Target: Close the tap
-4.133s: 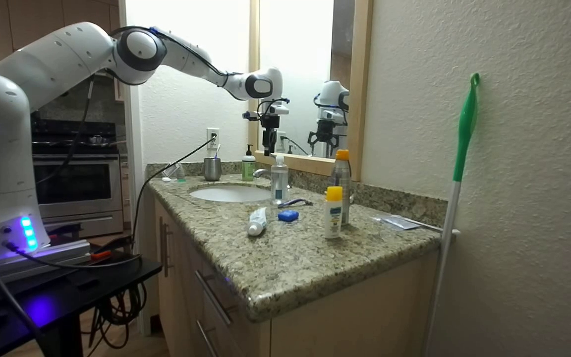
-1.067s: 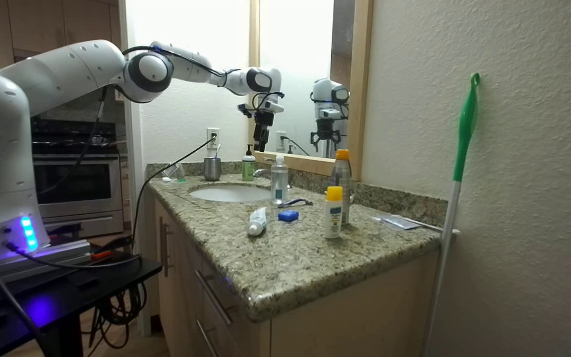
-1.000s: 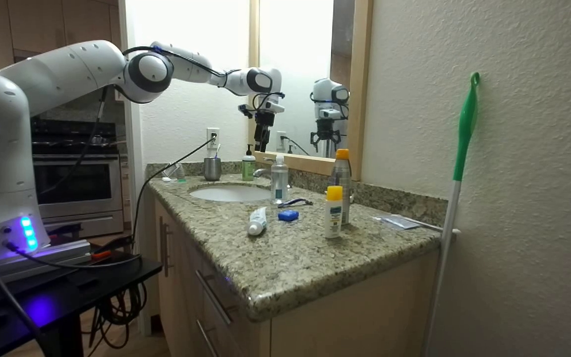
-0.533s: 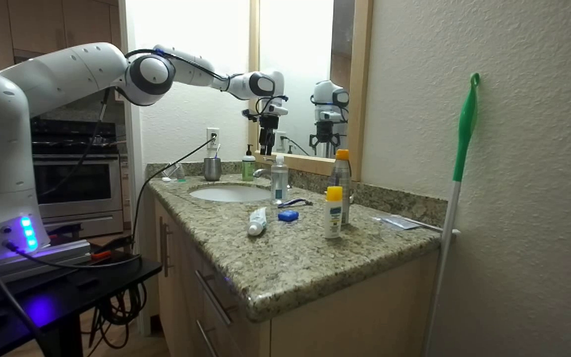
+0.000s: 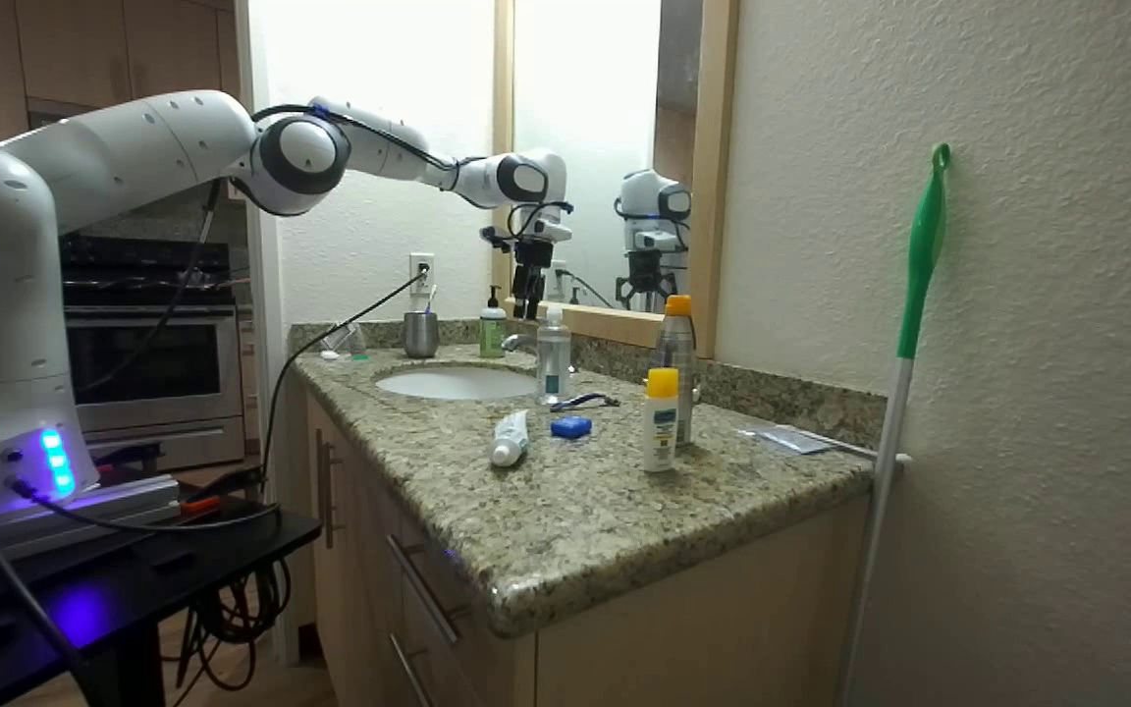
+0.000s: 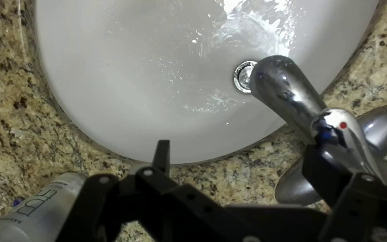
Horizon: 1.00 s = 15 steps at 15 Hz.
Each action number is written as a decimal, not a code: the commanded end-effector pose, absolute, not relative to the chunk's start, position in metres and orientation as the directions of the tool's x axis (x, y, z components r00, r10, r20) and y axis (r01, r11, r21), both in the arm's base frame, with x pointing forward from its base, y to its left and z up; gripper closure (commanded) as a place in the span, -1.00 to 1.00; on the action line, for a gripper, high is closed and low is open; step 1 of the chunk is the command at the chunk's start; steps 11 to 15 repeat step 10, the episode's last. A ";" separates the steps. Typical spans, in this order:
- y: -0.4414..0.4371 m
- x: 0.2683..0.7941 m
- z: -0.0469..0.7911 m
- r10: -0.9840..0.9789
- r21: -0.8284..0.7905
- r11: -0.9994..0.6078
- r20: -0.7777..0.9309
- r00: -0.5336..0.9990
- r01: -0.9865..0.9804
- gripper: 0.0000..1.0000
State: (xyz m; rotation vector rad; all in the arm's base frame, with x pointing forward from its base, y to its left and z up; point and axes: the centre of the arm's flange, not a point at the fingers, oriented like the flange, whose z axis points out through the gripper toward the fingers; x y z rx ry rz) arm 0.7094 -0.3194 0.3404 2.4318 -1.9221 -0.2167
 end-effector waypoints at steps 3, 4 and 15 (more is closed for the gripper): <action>-0.324 0.726 0.307 -0.958 0.190 -0.263 -0.171 0.232 -0.946 -1.00; -0.322 0.724 0.310 -0.955 0.184 -0.266 -0.186 0.233 -0.946 -1.00; -0.316 0.703 0.313 -0.964 0.183 -0.245 -0.148 0.219 -0.952 -1.00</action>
